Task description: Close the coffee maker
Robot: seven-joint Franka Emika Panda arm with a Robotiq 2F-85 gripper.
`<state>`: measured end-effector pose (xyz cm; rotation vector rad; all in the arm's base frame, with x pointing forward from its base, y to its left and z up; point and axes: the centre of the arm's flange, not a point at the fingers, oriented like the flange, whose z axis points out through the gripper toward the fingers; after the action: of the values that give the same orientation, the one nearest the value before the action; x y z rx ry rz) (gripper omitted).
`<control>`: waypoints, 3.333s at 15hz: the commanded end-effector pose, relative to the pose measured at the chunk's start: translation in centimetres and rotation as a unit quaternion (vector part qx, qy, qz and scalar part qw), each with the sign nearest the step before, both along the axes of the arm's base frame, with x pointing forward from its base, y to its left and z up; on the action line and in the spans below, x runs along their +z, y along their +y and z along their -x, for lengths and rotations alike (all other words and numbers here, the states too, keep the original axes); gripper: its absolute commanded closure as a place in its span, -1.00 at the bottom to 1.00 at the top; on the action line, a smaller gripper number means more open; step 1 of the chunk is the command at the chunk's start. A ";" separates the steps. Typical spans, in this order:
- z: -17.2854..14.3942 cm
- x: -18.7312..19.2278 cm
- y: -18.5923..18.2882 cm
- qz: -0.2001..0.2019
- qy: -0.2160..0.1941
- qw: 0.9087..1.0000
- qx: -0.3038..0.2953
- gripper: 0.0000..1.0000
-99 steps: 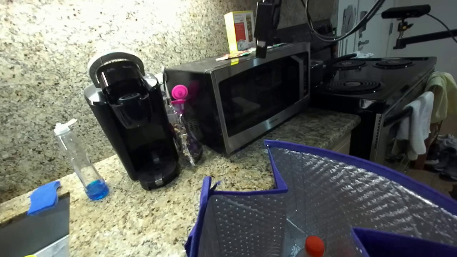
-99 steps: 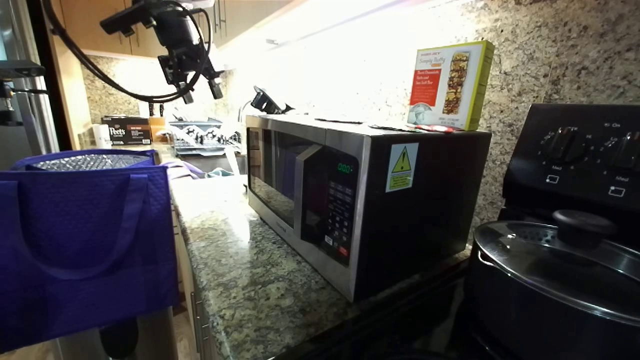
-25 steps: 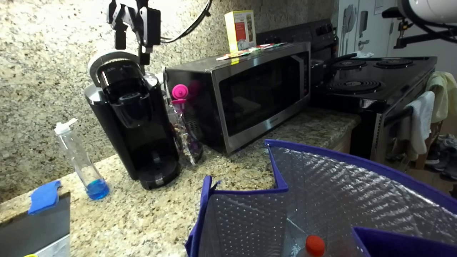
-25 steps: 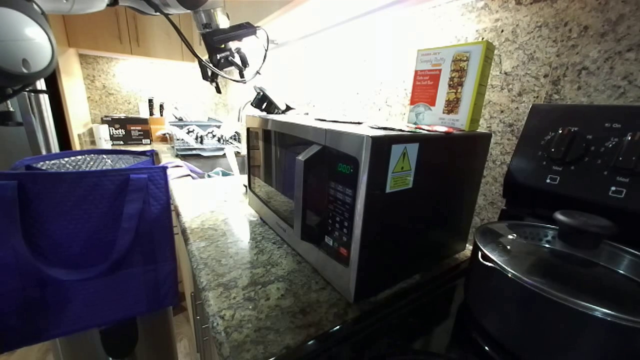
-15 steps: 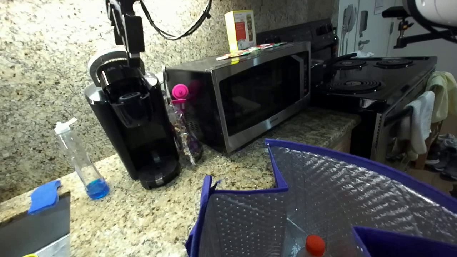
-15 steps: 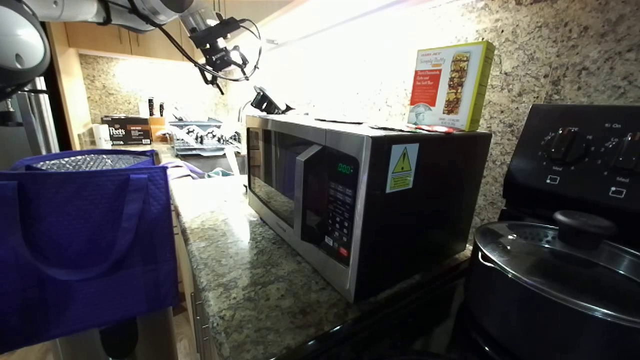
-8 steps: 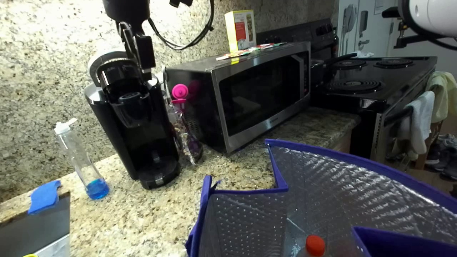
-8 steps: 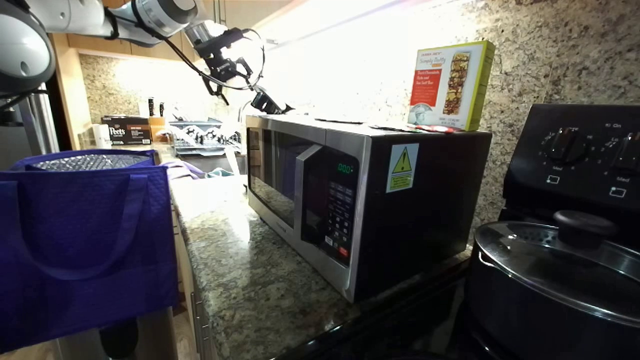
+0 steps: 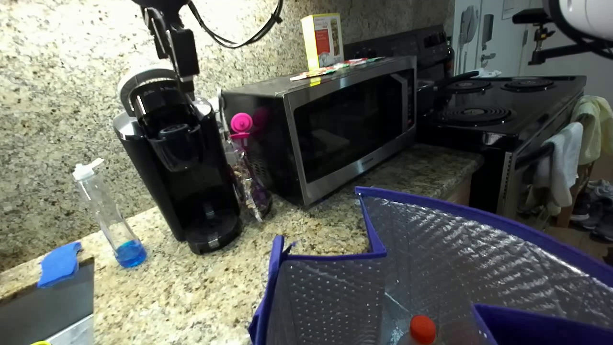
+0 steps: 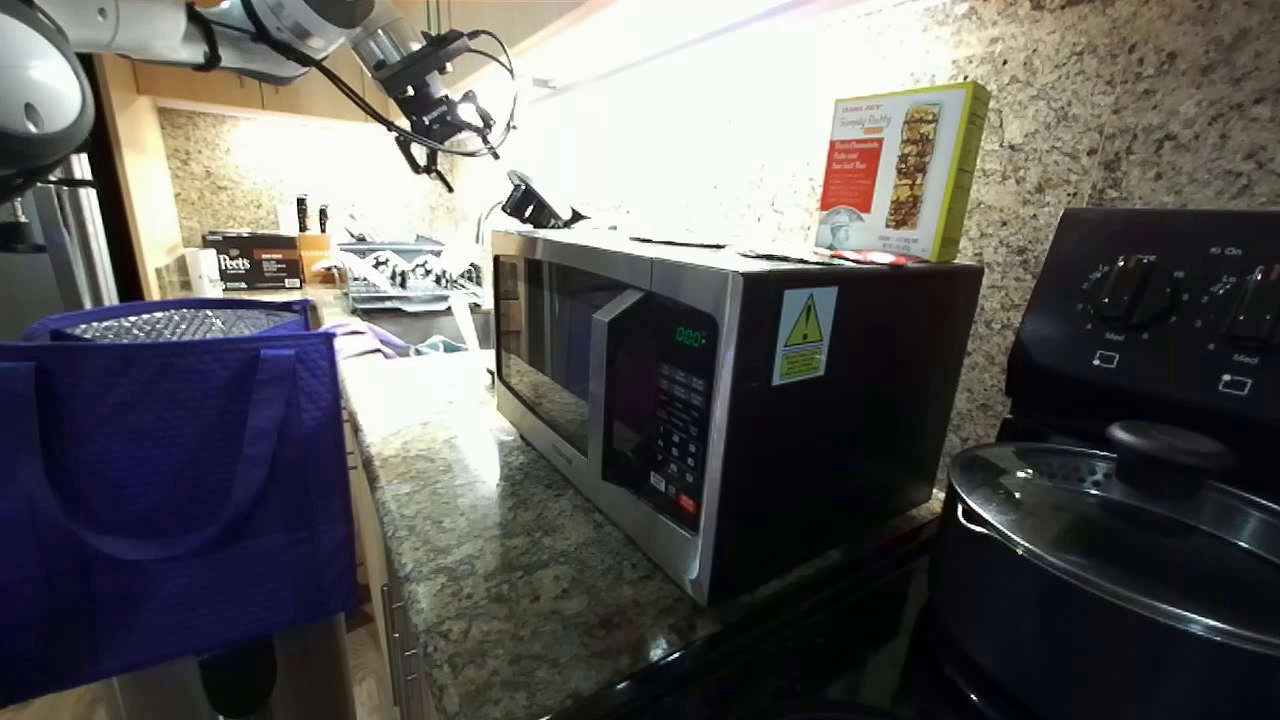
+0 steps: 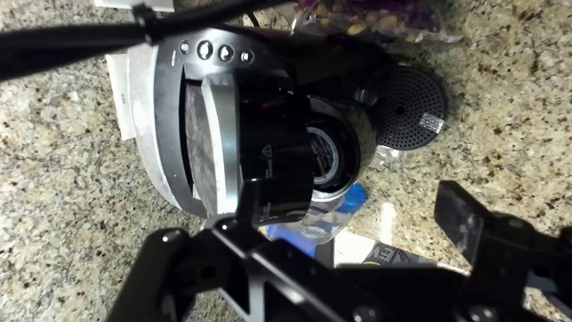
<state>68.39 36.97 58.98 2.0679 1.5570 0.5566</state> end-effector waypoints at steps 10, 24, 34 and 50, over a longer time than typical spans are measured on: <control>-7.2 2.7 0.0 0.058 -0.017 0.995 0.077 -1.00; -7.8 0.9 0.6 0.024 0.032 0.985 0.170 -1.00; -6.8 0.0 1.0 0.007 0.064 0.983 0.169 -1.00; -7.0 -8.0 -3.1 -0.099 0.326 0.929 0.145 -1.00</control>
<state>70.30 32.04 49.44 2.2307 2.2231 0.2205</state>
